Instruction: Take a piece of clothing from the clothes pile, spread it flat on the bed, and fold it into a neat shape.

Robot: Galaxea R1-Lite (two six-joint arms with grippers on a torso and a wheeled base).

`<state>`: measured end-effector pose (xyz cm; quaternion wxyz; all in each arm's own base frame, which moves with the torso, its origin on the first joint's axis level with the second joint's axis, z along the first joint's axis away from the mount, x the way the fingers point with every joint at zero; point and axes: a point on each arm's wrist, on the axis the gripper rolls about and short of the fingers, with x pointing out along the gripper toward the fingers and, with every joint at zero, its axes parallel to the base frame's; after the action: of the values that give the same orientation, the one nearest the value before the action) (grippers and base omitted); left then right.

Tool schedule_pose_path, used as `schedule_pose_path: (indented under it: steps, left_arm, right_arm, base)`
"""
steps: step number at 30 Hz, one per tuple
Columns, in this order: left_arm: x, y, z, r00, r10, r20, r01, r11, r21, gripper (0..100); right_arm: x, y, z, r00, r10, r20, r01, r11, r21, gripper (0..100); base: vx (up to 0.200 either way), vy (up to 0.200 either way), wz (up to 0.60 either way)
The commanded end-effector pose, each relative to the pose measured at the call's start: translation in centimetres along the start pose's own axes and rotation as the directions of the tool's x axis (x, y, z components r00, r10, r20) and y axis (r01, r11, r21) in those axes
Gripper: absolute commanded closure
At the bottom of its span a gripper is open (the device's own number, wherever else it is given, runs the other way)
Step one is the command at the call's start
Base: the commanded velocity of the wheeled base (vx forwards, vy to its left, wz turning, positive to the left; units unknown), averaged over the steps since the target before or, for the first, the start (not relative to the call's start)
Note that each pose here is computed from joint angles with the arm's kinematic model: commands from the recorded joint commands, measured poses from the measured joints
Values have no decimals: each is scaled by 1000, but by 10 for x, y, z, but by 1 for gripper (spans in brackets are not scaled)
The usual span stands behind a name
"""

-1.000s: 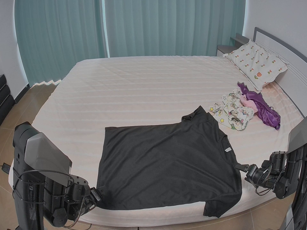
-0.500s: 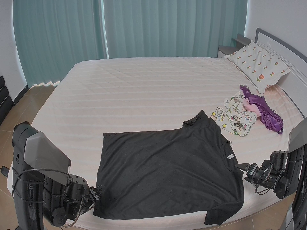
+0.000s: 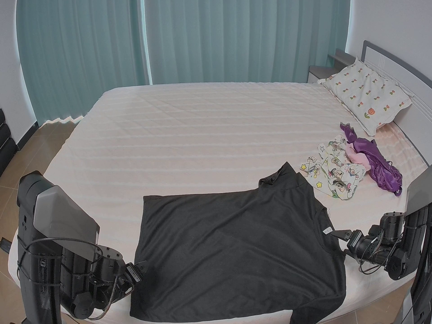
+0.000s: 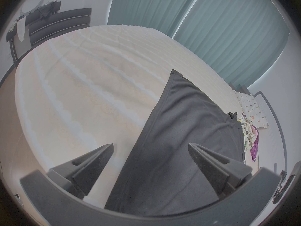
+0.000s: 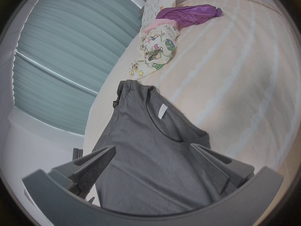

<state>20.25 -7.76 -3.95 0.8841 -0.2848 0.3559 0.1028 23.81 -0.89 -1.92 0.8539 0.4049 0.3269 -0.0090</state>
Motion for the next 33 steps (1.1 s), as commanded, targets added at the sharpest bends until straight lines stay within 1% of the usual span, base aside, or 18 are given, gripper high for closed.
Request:
schedule_pose_path:
  steps: [1, 6, 12, 15, 18, 20, 22, 24, 27, 28, 29, 30, 31, 33]
  left_arm:
    - [-2, 1, -1, 1000, -2, -1, 2, 1000, 1, 0]
    - [-1, -1, -1, 1000, -7, 0, 7, 1000, -14, 0]
    - [-2, -1, -2, 1000, -11, -1, 11, 1000, -19, 0]
    - [-2, -1, -2, 1000, -10, -2, 9, 1000, -19, 0]
    - [-3, -2, -1, 1000, -13, 1, 13, 1000, -20, 0]
    - [-3, -2, -1, 1000, -13, 1, 13, 1000, -20, 0]
    - [-4, -4, 2, 1000, -27, 15, 28, 999, -27, 0]
    - [-6, -6, 5, 999, -38, 27, 39, 999, -33, 0]
    - [-14, -15, 18, 991, -100, 90, 106, 993, -59, 0]
    - [-14, -17, 21, 989, -109, 103, 116, 991, -62, 0]
    - [-14, -20, 29, 982, -127, 136, 138, 988, -71, 0]
    - [-14, -21, 32, 980, -132, 151, 144, 987, -74, 0]
    - [-11, -23, 42, 973, -137, 188, 152, 986, -70, 0]
    - [-5, -22, 54, 963, -129, 235, 142, 989, -38, 0]
  right_arm:
    - [0, 1, 1, 1000, 10, 8, -10, 1000, -5, 0]
    - [1, 4, 2, 1000, 22, 18, -22, 1000, -12, 0]
    - [4, 14, 2, 998, 53, 24, -52, 998, -40, 0]
    - [9, 20, 3, 997, 78, 27, -77, 995, -59, 0]
    - [15, 30, 5, 992, 121, 40, -118, 990, -74, 0]
    - [17, 32, 6, 991, 130, 42, -126, 989, -80, 0]
    - [26, 45, 5, 985, 162, 55, -155, 982, -108, 0]
    - [30, 50, 2, 984, 168, 59, -160, 980, -121, 0]
    - [39, 65, -7, 984, 169, 61, -159, 976, -148, 0]
    - [38, 67, -9, 984, 171, 57, -161, 976, -149, 0]
    - [38, 69, -12, 983, 177, 48, -168, 975, -145, 0]
    - [38, 69, -13, 983, 177, 44, -170, 976, -140, 0]
    - [38, 71, -16, 982, 184, 36, -179, 976, -125, 0]
    - [38, 71, -17, 982, 184, 32, -180, 978, -101, 0]
  base:
    - [0, 0, 0]
    - [0, 0, 0]
    - [0, -200, 0]
    - [0, -200, 0]
    - [0, -200, 0]
    - [0, 0, 0]
    - [0, 0, 0]
    - [0, 0, 0]
    - [0, 0, 0]
    - [0, 0, 0]
    - [0, 0, 0]
    - [0, 0, 0]
    - [0, 0, 0]
    - [0, 0, 0]
